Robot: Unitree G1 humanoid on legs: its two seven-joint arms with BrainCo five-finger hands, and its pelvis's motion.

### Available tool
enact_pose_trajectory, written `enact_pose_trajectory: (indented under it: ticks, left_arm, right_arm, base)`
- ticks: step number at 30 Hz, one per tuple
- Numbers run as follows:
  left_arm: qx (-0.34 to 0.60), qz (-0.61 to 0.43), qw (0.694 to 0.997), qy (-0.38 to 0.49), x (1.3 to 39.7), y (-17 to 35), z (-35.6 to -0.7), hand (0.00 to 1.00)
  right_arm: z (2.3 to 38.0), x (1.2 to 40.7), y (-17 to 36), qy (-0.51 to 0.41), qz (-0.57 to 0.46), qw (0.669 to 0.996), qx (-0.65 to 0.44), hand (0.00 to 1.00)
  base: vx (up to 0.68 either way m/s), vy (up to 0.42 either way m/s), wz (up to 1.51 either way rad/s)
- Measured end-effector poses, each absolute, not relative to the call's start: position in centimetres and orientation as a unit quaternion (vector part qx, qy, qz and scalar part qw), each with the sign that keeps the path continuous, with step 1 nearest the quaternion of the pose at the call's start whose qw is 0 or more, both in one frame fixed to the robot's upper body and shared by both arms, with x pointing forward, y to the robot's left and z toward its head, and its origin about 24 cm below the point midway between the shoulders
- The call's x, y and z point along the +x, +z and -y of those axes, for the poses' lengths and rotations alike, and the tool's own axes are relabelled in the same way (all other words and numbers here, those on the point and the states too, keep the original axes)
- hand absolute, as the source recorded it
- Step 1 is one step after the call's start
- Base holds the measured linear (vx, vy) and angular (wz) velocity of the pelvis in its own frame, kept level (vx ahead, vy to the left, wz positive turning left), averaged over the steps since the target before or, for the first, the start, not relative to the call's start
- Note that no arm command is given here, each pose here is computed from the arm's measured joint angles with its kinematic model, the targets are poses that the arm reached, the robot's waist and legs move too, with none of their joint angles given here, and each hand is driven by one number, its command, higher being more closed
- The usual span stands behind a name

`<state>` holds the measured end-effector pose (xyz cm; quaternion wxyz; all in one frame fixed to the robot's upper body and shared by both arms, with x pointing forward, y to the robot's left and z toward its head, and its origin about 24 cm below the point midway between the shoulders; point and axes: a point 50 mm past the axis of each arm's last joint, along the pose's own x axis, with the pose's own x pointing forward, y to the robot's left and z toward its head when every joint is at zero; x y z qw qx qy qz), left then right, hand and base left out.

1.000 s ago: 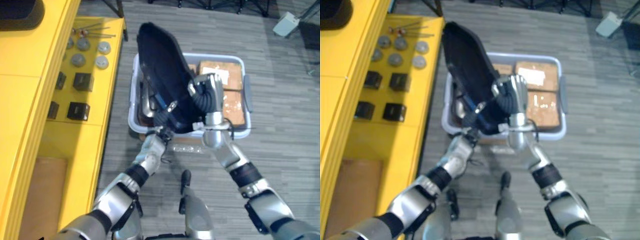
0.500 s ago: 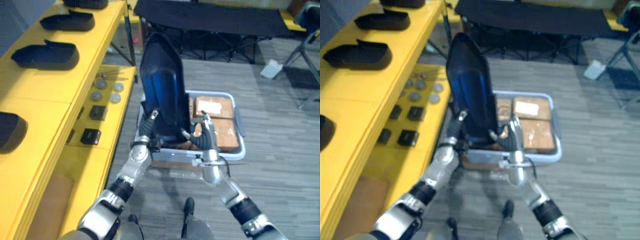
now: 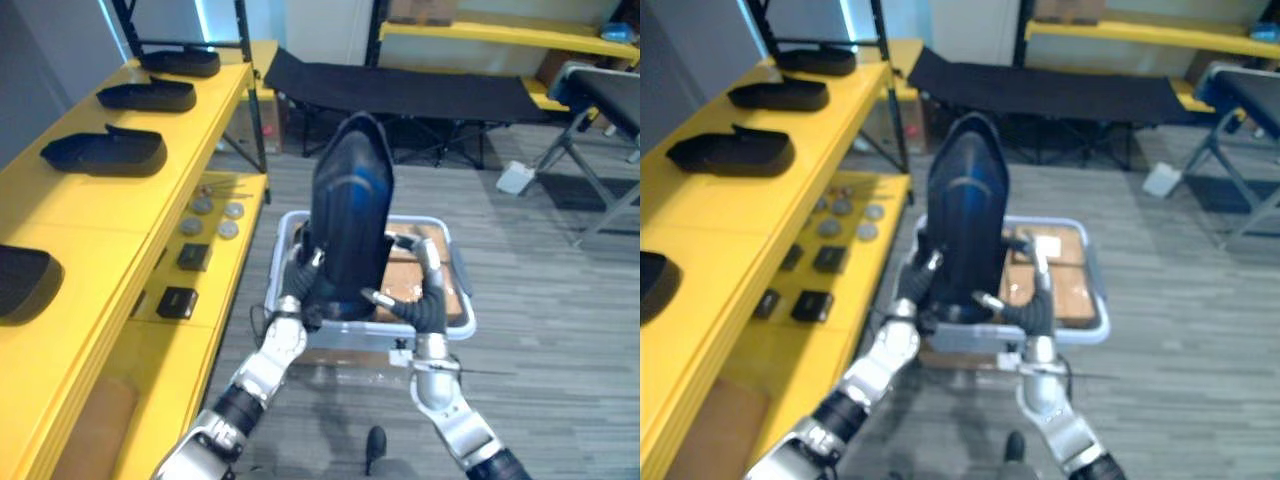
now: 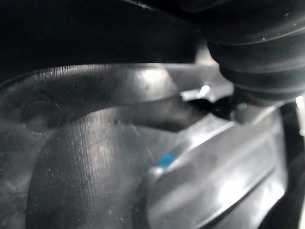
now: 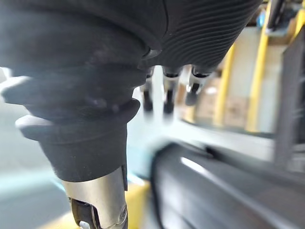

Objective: Walk over and take plastic housings, then place them on the shelf

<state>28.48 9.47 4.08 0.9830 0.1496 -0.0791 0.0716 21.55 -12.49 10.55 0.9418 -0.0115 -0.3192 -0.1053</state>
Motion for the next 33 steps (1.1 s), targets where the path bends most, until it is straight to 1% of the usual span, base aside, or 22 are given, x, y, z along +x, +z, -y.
enact_pose_trajectory:
  ticks: [1, 4, 7, 9, 10, 12, 13, 14, 15, 17, 19, 20, 22, 25, 27, 29, 32, 33]
  left_arm:
    - [0.147, 0.079, 0.982, 0.085, 28.4, 4.1, -9.8, 1.0]
    - [0.156, 0.098, 0.97, 0.16, 28.1, 4.7, -12.2, 1.0]
    - [0.162, 0.09, 0.956, 0.229, 27.6, 4.3, -15.0, 1.0]
    - [0.157, 0.08, 0.949, 0.263, 26.9, 3.7, -16.5, 1.0]
    - [0.147, 0.071, 0.946, 0.281, 26.4, 3.4, -17.4, 1.0]
    - [0.116, 0.069, 0.945, 0.297, 25.7, 3.4, -18.1, 1.0]
    - [0.094, 0.072, 0.945, 0.305, 25.4, 3.6, -18.4, 1.0]
    - [0.065, 0.079, 0.944, 0.312, 24.8, 3.9, -18.7, 1.0]
    - [0.032, 0.093, 0.941, 0.323, 24.0, 4.6, -19.1, 1.0]
    - [-0.005, 0.117, 0.932, 0.344, 22.6, 5.6, -19.5, 1.0]
    - [-0.029, 0.138, 0.92, 0.366, 21.1, 6.5, -20.3, 1.0]
    - [-0.035, 0.148, 0.913, 0.38, 20.2, 6.9, -20.8, 1.0]
    - [-0.03, 0.159, 0.903, 0.398, 19.2, 7.4, -21.8, 1.0]
    - [-0.018, 0.176, 0.887, 0.427, 18.0, 8.1, -23.2, 1.0]
    - [0.012, 0.209, 0.869, 0.449, 17.1, 9.5, -24.1, 1.0]
    - [0.033, 0.229, 0.855, 0.464, 16.4, 10.3, -24.8, 1.0]
    - [0.059, 0.227, 0.836, 0.495, 14.7, 10.5, -26.4, 1.0]
    - [0.062, 0.222, 0.835, 0.5, 14.4, 10.4, -26.7, 1.0]
  right_arm:
    - [12.8, 21.5, 10.5, -0.116, 0.32, 0.94, -0.008, 0.0]
    - [14.5, 21.0, 10.4, -0.166, 0.309, 0.936, 0.031, 0.0]
    - [16.9, 20.1, 9.2, -0.217, 0.267, 0.937, 0.068, 0.0]
    - [17.7, 19.6, 8.1, -0.228, 0.234, 0.943, 0.06, 0.0]
    - [18.0, 19.6, 6.8, -0.225, 0.2, 0.953, 0.043, 0.0]
    - [18.3, 19.4, 4.6, -0.215, 0.137, 0.967, 0.015, 0.0]
    - [18.5, 19.3, 2.9, -0.206, 0.089, 0.975, -0.004, 0.0]
    - [18.8, 19.0, 0.6, -0.185, 0.012, 0.982, -0.027, 0.0]
    - [18.9, 18.2, -1.6, -0.167, -0.059, 0.983, -0.046, 0.0]
    - [18.9, 16.8, -3.0, -0.153, -0.103, 0.981, -0.052, 0.0]
    - [18.6, 16.3, -3.0, -0.133, -0.108, 0.984, -0.045, 0.0]
    - [18.3, 16.5, -2.7, -0.12, -0.103, 0.987, -0.025, 0.0]
    - [17.6, 17.1, -2.1, -0.097, -0.089, 0.991, -0.006, 0.0]
    - [15.8, 18.6, -1.3, -0.048, -0.065, 0.997, -0.007, 0.0]
    - [13.8, 20.4, -0.5, -0.003, -0.037, 0.999, -0.026, 0.0]
    - [12.6, 21.4, 0.4, 0.018, -0.013, 0.999, -0.034, 0.0]
    - [11.7, 23.0, 1.1, 0.035, 0.006, 0.999, -0.04, 0.0]
    - [11.6, 23.2, 1.1, 0.036, 0.005, 0.998, -0.043, 0.0]
  base:
    - [0.0, 0.0, 0.0]
    - [0.0, 0.0, 0.0]
    - [0.0, 0.0, 0.0]
    - [0.0, 0.0, 0.0]
    - [0.0, 0.0, 0.0]
    - [0.0, 0.0, 0.0]
    - [-0.01, -0.009, 0.04]
    - [-0.01, -0.008, 0.09]
    - [0.0, -0.01, 0.11]
    - [0.01, -0.006, 0.18]
    - [0.01, -0.01, 0.34]
    - [-0.01, -0.005, 0.36]
    - [-0.01, -0.005, 0.32]
    - [-0.02, 0.002, 0.57]
    - [-0.02, -0.002, 0.62]
    - [-0.01, 0.003, 0.64]
    - [0.04, 0.005, 0.73]
    - [0.06, 0.015, 0.76]
